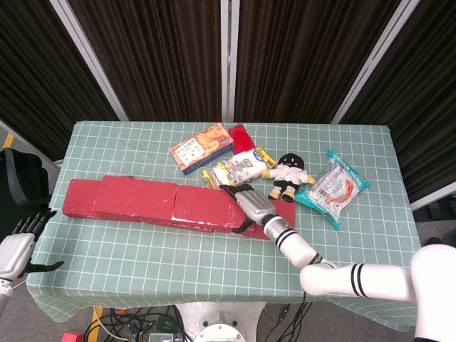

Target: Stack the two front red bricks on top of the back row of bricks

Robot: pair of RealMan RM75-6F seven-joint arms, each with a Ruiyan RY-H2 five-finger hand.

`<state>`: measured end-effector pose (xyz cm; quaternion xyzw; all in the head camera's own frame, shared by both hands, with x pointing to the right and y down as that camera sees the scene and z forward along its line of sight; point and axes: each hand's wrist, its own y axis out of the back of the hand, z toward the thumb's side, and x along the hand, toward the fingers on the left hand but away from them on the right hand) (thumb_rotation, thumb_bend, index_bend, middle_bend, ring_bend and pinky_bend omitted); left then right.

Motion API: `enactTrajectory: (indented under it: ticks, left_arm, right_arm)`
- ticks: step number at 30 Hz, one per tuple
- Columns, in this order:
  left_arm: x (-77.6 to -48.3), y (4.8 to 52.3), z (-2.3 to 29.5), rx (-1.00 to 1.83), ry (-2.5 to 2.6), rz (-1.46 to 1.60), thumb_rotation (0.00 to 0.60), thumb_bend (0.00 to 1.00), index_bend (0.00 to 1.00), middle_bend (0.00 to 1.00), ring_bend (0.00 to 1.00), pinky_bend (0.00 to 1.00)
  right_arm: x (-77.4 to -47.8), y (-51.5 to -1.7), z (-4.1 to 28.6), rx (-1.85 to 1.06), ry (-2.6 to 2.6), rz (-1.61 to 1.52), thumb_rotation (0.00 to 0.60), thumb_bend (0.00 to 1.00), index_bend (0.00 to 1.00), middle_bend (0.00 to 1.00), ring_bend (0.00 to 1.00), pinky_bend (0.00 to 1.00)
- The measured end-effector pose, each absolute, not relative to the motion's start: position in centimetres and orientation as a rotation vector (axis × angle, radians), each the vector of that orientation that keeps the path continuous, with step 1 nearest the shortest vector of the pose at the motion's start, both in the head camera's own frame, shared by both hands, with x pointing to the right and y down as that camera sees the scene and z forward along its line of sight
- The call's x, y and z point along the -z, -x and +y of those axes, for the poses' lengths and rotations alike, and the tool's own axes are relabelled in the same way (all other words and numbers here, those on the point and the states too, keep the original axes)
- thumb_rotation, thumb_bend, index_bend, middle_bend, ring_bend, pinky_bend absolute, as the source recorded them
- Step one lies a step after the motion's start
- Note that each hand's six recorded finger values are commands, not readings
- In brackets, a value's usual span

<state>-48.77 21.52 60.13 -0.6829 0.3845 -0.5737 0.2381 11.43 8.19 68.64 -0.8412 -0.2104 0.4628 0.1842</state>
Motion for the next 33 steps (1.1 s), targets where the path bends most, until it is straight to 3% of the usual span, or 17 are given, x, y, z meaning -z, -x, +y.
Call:
enactTrajectory:
  ticks: [10, 14, 19, 33]
  left_arm:
    - [-60.2, 48.9, 21.6, 1.575, 1.872, 1.055, 0.600, 0.03, 0.02, 0.00, 0.00, 0.00]
    - [-60.2, 48.9, 21.6, 1.574, 1.872, 1.056, 0.600, 0.03, 0.02, 0.00, 0.00, 0.00]
    - [-60.2, 48.9, 21.6, 1.576, 1.873, 1.054, 0.600, 0.03, 0.02, 0.00, 0.00, 0.00]
    - [-60.0, 48.8, 21.5, 1.572, 1.867, 1.052, 0.600, 0.03, 0.02, 0.00, 0.00, 0.00]
  right_arm:
    - [-68.7, -11.2, 8.2, -1.301, 2.377, -0.593, 0.600, 0.12, 0.00, 0.14, 0.08, 0.00]
    - [-68.7, -11.1, 8.3, -1.294, 2.387, -0.592, 0.600, 0.07, 0.00, 0.09, 0.01, 0.00]
    - [-68.6, -11.1, 8.4, -1.284, 2.402, -0.603, 0.600, 0.00, 0.00, 0.00, 0.00, 0.00]
    - [-67.6, -11.5, 8.4, -1.242, 2.414, -0.620, 0.600, 0.00, 0.00, 0.00, 0.00, 0.00]
